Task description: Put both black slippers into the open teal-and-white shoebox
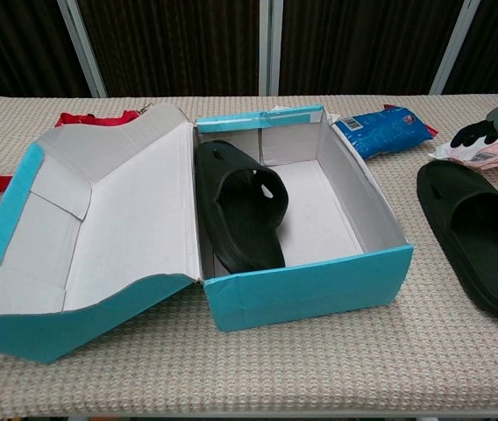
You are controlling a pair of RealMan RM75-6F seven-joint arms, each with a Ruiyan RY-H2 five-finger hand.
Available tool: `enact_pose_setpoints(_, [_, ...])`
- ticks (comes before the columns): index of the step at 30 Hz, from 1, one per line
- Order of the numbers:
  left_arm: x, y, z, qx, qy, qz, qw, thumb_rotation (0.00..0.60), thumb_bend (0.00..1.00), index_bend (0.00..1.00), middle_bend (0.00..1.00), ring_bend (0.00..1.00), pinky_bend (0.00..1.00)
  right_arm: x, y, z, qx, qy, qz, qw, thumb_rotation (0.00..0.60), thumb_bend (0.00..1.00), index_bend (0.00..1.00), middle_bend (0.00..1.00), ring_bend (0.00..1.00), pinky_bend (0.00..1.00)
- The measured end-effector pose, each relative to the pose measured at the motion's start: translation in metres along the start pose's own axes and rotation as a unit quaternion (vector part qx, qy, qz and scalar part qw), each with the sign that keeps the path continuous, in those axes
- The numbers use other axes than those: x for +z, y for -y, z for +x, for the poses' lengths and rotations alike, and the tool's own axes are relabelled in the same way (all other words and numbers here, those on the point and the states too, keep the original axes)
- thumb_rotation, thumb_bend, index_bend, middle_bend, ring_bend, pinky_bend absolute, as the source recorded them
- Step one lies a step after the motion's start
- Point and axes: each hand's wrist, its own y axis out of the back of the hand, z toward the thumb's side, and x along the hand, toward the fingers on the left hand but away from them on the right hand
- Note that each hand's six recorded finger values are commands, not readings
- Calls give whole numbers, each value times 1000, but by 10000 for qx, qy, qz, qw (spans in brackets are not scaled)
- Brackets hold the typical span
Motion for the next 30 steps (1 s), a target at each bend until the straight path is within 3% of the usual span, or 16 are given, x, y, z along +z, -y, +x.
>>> enact_pose_setpoints(30, [-11,3,-2,-28,-94,-157,9998,600,79,155,159,106,178,26,11,-22,21,292,508,9983,600,60,38,110,0,0])
